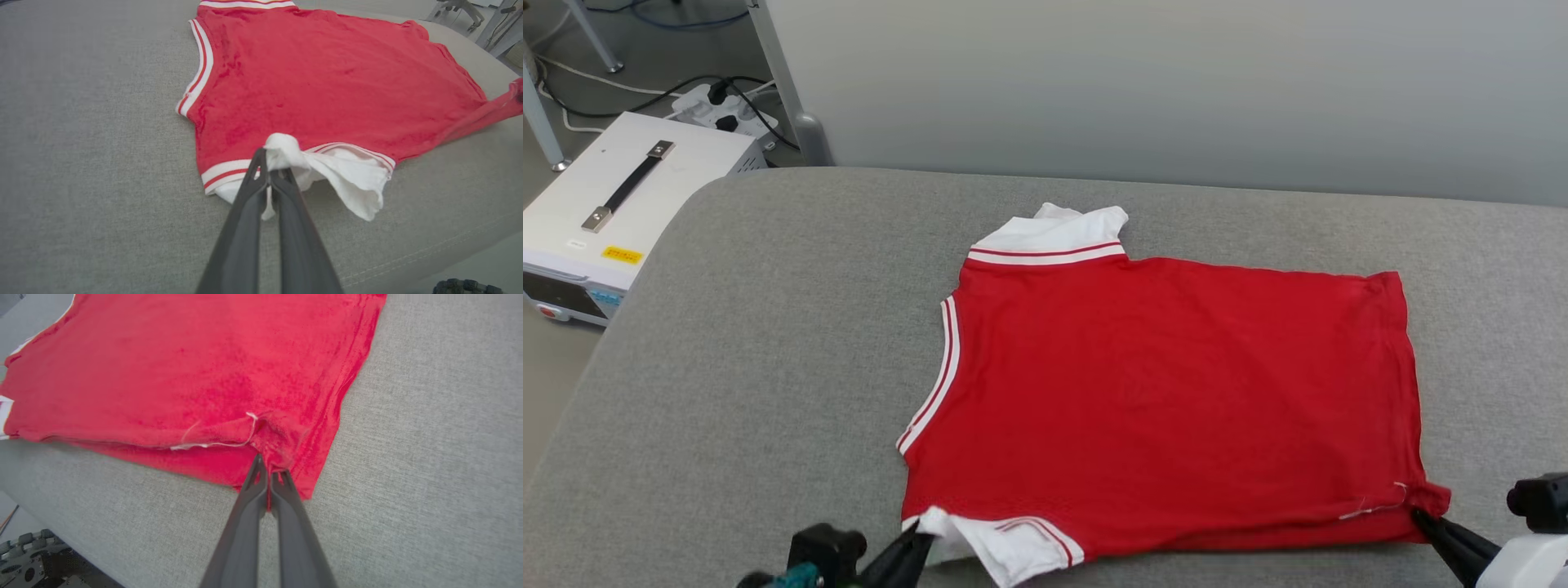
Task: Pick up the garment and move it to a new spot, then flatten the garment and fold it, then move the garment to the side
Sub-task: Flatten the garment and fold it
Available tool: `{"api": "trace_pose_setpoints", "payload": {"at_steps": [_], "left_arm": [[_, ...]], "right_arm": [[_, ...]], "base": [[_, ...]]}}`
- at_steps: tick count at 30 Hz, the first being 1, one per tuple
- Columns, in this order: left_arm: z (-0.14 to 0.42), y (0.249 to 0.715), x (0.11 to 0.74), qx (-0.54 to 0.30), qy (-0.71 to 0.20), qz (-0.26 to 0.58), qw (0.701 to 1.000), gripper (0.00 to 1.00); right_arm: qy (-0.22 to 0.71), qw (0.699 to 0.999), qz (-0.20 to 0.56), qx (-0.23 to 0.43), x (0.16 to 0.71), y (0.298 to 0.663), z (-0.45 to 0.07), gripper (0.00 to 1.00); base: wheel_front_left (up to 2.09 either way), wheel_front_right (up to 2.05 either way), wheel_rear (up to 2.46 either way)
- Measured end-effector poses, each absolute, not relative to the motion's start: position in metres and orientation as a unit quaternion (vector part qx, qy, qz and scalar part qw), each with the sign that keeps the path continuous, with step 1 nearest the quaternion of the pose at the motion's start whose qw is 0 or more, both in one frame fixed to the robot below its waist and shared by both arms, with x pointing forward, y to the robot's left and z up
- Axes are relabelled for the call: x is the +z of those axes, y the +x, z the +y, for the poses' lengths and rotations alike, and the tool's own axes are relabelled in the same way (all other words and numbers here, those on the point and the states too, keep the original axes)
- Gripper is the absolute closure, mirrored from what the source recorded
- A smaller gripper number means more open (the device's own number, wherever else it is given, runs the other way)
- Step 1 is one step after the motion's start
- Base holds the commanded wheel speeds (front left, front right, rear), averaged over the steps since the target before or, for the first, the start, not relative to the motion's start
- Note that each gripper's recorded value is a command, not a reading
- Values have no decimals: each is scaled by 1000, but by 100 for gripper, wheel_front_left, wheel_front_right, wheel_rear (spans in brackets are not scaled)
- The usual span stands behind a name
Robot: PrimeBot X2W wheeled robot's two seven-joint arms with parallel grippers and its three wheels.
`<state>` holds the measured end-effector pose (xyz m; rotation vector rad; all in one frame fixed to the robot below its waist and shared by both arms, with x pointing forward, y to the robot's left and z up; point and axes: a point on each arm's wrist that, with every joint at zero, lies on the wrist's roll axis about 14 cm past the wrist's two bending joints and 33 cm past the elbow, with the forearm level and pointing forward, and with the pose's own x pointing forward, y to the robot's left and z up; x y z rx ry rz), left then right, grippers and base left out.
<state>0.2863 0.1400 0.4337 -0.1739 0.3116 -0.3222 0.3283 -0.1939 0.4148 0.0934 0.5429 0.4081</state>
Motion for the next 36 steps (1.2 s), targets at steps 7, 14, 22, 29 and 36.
{"api": "trace_pose_setpoints", "payload": {"at_steps": [7, 14, 22, 29, 36], "left_arm": [[146, 346, 466, -195, -26, 107, 975, 100], [141, 392, 471, -221, 3, 107, 969, 100], [136, 438, 451, -231, 32, 139, 962, 100], [134, 460, 422, -243, 55, 182, 951, 100], [139, 454, 376, -237, 49, 254, 937, 100]], "right_arm": [[53, 949, 248, 187, 430, 347, -196, 100], [68, 951, 247, 176, 435, 364, -196, 100], [66, 948, 259, 170, 433, 394, -197, 100], [58, 942, 286, 165, 417, 418, -199, 100], [54, 928, 332, 163, 386, 421, -196, 100]], "base": [[0, 0, 0], [0, 0, 0], [0, 0, 0], [0, 0, 0], [0, 0, 0]]}}
